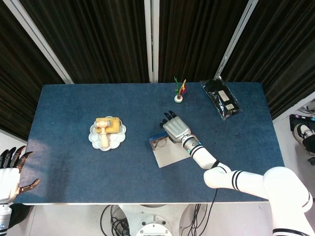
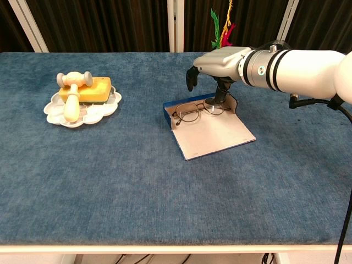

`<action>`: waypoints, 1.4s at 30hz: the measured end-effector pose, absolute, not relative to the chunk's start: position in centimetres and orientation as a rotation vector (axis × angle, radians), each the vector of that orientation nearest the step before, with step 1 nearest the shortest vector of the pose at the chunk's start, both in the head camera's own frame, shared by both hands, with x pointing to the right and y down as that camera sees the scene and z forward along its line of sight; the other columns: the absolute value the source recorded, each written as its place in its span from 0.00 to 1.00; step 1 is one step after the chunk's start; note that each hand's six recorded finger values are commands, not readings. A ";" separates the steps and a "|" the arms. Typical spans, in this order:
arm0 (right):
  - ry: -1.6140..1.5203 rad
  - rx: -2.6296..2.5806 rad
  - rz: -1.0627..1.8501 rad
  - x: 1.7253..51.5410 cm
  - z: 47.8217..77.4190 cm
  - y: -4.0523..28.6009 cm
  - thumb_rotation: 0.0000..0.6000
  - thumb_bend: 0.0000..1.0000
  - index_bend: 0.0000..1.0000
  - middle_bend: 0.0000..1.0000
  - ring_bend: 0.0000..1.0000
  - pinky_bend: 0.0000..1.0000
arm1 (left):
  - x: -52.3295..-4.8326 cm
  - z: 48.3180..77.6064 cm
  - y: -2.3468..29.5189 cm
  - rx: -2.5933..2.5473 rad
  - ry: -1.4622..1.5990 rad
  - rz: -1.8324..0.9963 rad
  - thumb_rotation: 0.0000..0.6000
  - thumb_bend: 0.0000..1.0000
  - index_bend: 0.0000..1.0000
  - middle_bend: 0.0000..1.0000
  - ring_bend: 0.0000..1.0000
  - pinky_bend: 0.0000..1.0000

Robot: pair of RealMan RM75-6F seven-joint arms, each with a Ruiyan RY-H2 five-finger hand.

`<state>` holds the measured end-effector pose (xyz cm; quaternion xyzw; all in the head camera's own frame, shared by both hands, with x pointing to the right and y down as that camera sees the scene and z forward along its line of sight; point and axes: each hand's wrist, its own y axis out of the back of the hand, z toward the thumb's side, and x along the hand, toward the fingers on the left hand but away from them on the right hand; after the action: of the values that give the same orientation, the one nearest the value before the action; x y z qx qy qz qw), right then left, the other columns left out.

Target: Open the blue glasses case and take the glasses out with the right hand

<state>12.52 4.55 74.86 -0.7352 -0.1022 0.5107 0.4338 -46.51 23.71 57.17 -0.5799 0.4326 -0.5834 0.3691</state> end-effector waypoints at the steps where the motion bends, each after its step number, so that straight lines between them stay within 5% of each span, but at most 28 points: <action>1: -0.254 -1.830 1.274 12.5 74.9 4.5 1.00 0.34 0.32 0.23 0.00 0.00 | -46.5 57.2 23.7 -1.489 1.110 -1.497 1.00 0.04 0.21 0.07 0.00 0.00; 33: -0.266 -1.844 1.293 11.7 75.8 4.4 1.00 0.43 0.45 0.24 0.00 0.00 | -46.8 57.4 23.7 -1.490 1.112 -1.504 1.00 0.04 0.21 0.07 0.00 0.00; 42: -0.274 -1.839 1.293 11.6 75.6 4.3 1.00 0.44 0.55 0.27 0.00 0.00 | -46.8 57.4 23.6 -1.489 1.110 -1.503 1.00 0.04 0.21 0.07 0.00 0.00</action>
<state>11.62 4.28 75.64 -0.7353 -0.1094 0.5168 0.4246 -46.76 23.64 57.43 -0.5798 0.4320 -0.5851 0.3673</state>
